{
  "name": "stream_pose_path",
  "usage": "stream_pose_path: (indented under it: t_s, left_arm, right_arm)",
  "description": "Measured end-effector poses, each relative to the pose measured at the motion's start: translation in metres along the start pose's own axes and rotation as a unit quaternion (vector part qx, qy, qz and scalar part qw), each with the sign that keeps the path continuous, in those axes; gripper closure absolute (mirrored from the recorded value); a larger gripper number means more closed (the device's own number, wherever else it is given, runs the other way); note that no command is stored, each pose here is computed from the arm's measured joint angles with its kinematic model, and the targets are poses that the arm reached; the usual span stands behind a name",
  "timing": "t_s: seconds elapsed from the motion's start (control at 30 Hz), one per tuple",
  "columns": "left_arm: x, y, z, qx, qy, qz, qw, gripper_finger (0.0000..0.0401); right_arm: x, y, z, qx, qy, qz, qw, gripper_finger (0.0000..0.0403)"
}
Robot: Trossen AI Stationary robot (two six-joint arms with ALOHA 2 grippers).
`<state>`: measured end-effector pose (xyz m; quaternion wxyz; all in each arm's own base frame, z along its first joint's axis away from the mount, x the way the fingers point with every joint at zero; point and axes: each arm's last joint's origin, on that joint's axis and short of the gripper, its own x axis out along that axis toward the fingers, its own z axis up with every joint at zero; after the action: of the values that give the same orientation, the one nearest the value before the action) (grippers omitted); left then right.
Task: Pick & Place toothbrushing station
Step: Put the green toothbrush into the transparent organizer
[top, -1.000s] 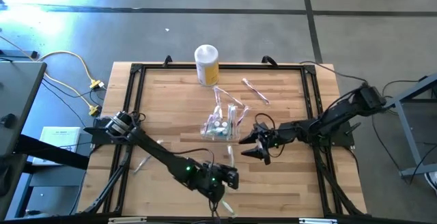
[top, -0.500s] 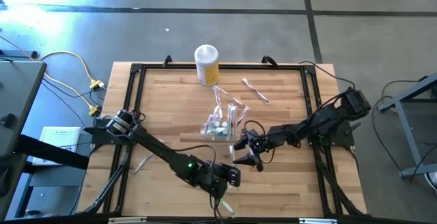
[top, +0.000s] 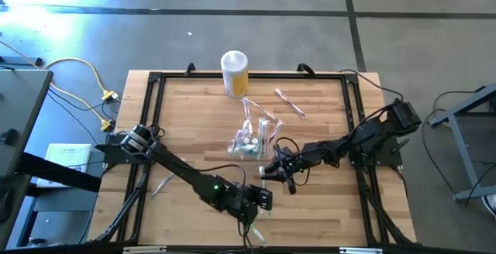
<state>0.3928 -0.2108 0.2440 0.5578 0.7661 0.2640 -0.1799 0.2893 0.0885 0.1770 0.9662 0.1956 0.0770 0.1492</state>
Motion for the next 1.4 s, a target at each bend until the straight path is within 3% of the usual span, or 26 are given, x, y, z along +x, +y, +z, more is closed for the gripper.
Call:
stream_pose_path:
  t_s: [0.07, 0.2, 0.43, 0.6, 0.77, 0.93, 1.0, 1.17, 1.23, 1.33, 1.4]
  left_arm:
    - [0.0, 0.0, 0.0, -0.001, 0.001, 0.001, 1.0, 0.0383]
    - [0.0, 0.001, 0.0, -0.009, 0.001, 0.004, 1.0, 0.0367]
    - [-0.001, 0.004, -0.001, -0.043, 0.023, 0.02, 0.999, 0.0275]
    - [-0.007, 0.003, 0.006, -0.028, 0.038, 0.025, 0.999, 0.023]
    - [-0.019, 0.001, 0.018, -0.034, 0.085, 0.04, 0.995, 0.0218]
    - [-0.036, -0.007, 0.026, -0.084, 0.13, 0.041, 0.987, 0.0218]
    - [-0.043, -0.01, 0.023, -0.129, 0.133, 0.033, 0.982, 0.0218]
    - [-0.074, -0.017, 0.003, -0.295, 0.114, -0.026, 0.948, 0.0217]
    - [-0.082, -0.019, -0.006, -0.377, 0.099, -0.062, 0.919, 0.0217]
    - [-0.09, -0.021, -0.023, -0.492, 0.097, -0.114, 0.858, 0.0217]
    - [-0.091, -0.023, -0.038, -0.532, 0.118, -0.139, 0.827, 0.0217]
  right_arm:
    - [0.0, 0.001, 0.001, -0.005, -0.003, 0.002, 1.0, 0.0382]
    - [0.0, 0.001, 0.001, -0.009, -0.003, 0.003, 1.0, 0.0373]
    - [-0.001, -0.002, -0.005, -0.032, 0.02, -0.008, 0.999, 0.0389]
    - [-0.001, -0.002, -0.004, -0.037, 0.014, -0.015, 0.999, 0.0386]
    - [-0.001, -0.002, -0.005, -0.038, 0.023, -0.018, 0.999, 0.039]
    - [-0.006, 0.005, -0.004, -0.057, 0.032, -0.046, 0.997, 0.0389]
    - [-0.009, 0.01, -0.003, -0.075, 0.038, -0.062, 0.994, 0.0389]
    - [-0.021, 0.027, 0.002, -0.123, 0.041, -0.113, 0.985, 0.0389]
    - [-0.027, 0.035, 0.004, -0.15, 0.04, -0.138, 0.978, 0.0389]
    - [-0.038, 0.043, 0.004, -0.205, 0.063, -0.175, 0.961, 0.039]
    - [-0.044, 0.046, 0.005, -0.218, 0.066, -0.201, 0.953, 0.039]
